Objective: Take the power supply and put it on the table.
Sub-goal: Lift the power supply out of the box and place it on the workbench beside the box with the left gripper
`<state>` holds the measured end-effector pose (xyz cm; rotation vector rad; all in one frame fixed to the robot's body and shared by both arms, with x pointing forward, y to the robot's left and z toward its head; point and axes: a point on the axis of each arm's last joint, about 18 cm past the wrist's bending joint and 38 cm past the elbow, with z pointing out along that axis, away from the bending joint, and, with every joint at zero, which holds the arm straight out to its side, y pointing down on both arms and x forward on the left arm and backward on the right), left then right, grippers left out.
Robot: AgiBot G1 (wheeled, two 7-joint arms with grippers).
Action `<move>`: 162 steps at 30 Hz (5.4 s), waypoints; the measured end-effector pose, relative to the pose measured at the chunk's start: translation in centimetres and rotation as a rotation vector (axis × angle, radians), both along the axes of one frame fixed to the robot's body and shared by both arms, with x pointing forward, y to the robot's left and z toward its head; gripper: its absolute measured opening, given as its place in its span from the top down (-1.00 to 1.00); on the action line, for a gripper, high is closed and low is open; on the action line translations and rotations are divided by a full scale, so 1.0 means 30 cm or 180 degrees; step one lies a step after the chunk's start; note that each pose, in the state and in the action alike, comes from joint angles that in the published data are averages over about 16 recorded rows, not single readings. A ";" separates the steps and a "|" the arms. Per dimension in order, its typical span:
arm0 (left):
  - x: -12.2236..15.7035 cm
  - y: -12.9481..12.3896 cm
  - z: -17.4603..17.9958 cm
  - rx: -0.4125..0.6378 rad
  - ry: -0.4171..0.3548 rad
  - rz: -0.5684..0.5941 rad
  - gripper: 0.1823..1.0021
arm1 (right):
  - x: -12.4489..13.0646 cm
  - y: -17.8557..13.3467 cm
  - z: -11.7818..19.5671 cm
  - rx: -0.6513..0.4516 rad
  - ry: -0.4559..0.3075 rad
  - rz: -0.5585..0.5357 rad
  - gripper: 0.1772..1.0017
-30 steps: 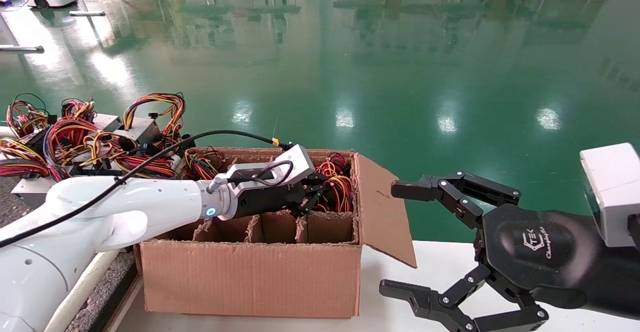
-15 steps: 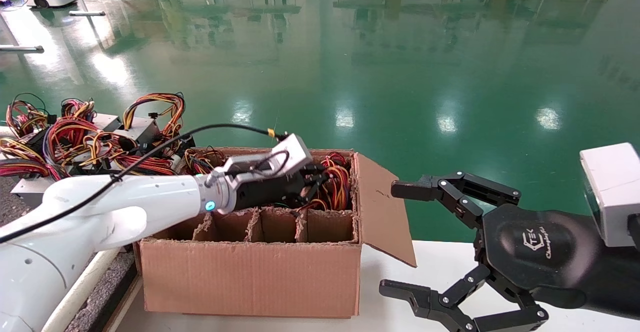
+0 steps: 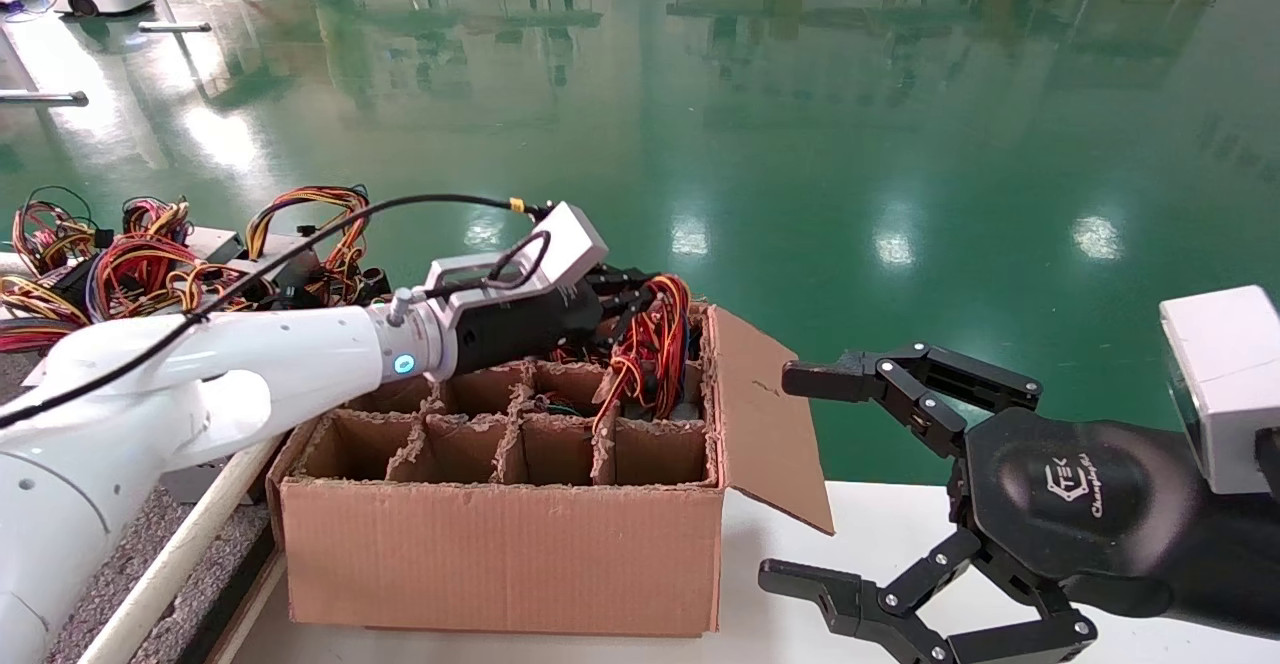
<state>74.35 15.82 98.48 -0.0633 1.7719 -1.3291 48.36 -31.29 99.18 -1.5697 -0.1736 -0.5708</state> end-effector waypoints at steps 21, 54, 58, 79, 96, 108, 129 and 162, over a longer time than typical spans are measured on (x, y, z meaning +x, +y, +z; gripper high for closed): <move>-0.073 0.074 0.258 -0.0415 -0.0189 -0.0239 0.94 | 0.000 0.000 0.000 0.0000 0.0000 0.0000 -1.00; -0.285 0.750 0.925 -0.1262 -0.1282 0.1201 0.94 | 0.000 0.000 0.000 0.0000 0.0000 0.0000 -1.00; -0.315 0.865 0.949 -0.1323 -0.1364 0.1515 0.94 | 0.000 0.000 0.000 0.0000 0.0000 0.0000 -1.00; -0.580 1.435 0.902 -0.1487 -0.1562 0.2756 0.94 | 0.000 0.000 0.000 0.0000 0.0000 0.0000 -1.00; -0.725 1.705 0.719 -0.1324 -0.1286 0.3410 0.94 | 0.000 0.000 0.000 0.0000 0.0000 0.0000 -1.00; -0.705 1.747 0.613 -0.1290 -0.1024 0.3558 0.94 | 0.000 0.000 0.000 0.0000 0.0000 -0.0001 -1.00; -0.679 1.738 0.575 -0.1246 -0.0930 0.3531 0.94 | 0.000 0.000 0.000 0.0001 0.0001 -0.0001 -1.00; -0.424 1.616 0.358 -0.1097 -0.0600 0.3581 0.94 | 0.000 0.000 0.000 0.0001 0.0001 -0.0001 -1.00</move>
